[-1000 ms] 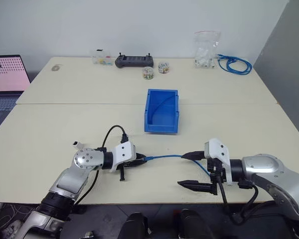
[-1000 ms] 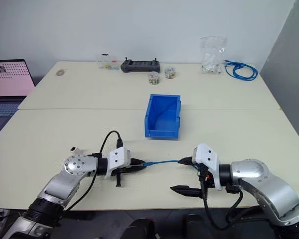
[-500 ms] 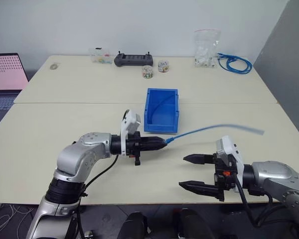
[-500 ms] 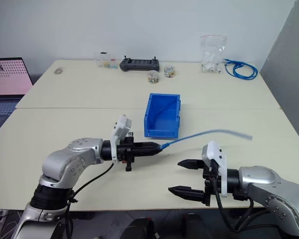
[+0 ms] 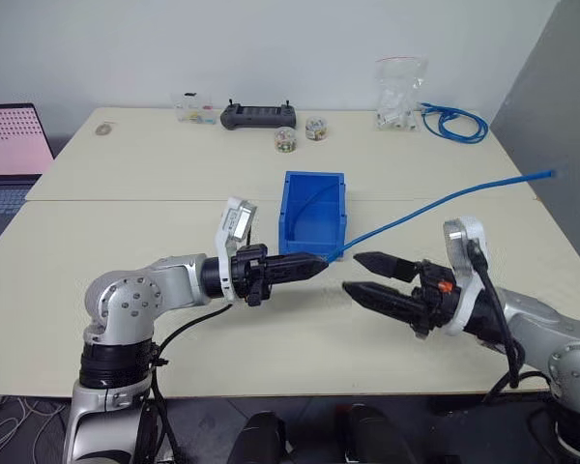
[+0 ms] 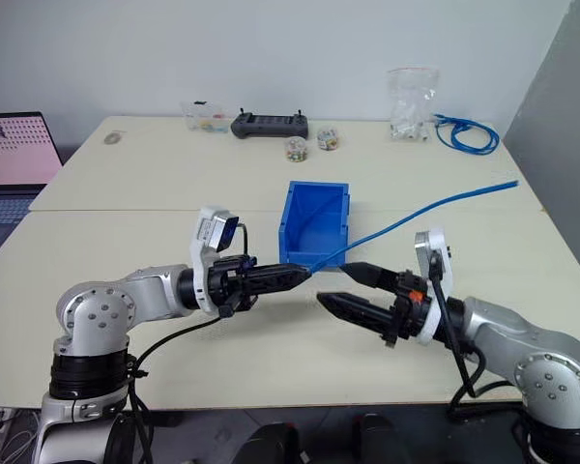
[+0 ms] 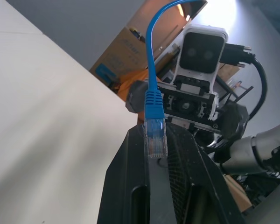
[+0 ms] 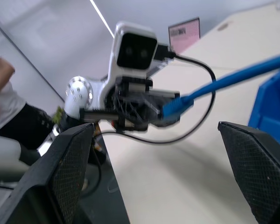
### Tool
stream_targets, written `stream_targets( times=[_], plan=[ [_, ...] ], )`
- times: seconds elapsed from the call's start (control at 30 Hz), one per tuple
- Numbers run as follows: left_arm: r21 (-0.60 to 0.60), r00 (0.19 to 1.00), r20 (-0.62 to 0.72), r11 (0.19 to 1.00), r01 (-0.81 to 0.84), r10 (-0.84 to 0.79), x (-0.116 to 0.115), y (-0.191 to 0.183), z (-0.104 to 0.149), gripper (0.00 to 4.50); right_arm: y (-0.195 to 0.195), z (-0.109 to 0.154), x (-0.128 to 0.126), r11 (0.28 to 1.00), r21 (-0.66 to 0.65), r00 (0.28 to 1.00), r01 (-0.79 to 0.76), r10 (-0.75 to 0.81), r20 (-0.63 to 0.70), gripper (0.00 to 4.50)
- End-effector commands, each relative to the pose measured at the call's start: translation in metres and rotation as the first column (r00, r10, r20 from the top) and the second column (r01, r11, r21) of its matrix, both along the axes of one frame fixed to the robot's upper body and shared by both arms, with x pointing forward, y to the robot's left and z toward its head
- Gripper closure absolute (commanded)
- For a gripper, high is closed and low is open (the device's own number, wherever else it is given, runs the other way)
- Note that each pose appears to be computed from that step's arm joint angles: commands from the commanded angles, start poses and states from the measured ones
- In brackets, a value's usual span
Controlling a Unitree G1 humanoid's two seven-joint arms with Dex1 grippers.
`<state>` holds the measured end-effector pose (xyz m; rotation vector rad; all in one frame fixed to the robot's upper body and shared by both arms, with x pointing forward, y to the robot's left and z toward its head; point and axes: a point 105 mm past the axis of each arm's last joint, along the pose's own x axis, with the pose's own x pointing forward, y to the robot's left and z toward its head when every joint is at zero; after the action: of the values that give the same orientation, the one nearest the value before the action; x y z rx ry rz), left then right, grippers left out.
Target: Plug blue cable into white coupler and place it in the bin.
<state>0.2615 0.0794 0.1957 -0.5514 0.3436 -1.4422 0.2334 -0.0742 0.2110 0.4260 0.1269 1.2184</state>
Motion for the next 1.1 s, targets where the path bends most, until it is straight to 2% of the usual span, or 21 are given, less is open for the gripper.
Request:
stream_targets(
  times=[0.03,0.13,0.23,0.4,0.77,0.8,1.1],
  plan=[
    [-0.037,0.999,0.036,0.999,0.007,-0.005,-0.006,-0.001,0.014,4.28,0.01,0.014,0.0,0.997,0.067,0.999,-0.033,0.032,0.012,0.0],
    [-0.042,0.999,0.032,0.999,0.001,0.0,-0.007,-0.001,0.014,4.28,0.016,0.017,0.001,0.994,0.089,0.998,-0.055,0.054,0.007,0.0],
    [-0.041,1.0,0.031,0.999,0.002,0.0,-0.009,-0.002,0.014,4.28,0.019,0.021,0.0,0.991,0.108,0.997,-0.076,0.076,0.001,0.45],
    [-0.037,1.0,0.027,0.999,0.001,0.0,-0.01,-0.001,0.012,4.28,0.02,0.022,-0.002,0.988,0.117,0.995,-0.099,0.101,-0.011,1.85],
    [-0.043,1.0,0.031,0.999,-0.001,0.002,-0.011,-0.002,0.012,4.28,0.022,0.019,-0.008,0.986,0.097,0.99,-0.136,0.138,-0.023,4.31],
    [-0.043,0.999,0.034,0.999,-0.003,0.004,-0.011,-0.002,0.011,4.28,0.023,0.019,-0.008,0.986,0.092,0.99,-0.137,0.14,-0.022,4.42],
    [-0.046,0.997,0.056,0.997,-0.059,0.061,-0.002,-0.002,0.007,4.28,0.023,0.015,-0.006,0.989,0.069,0.991,-0.132,0.134,-0.018,4.43]
  ],
)
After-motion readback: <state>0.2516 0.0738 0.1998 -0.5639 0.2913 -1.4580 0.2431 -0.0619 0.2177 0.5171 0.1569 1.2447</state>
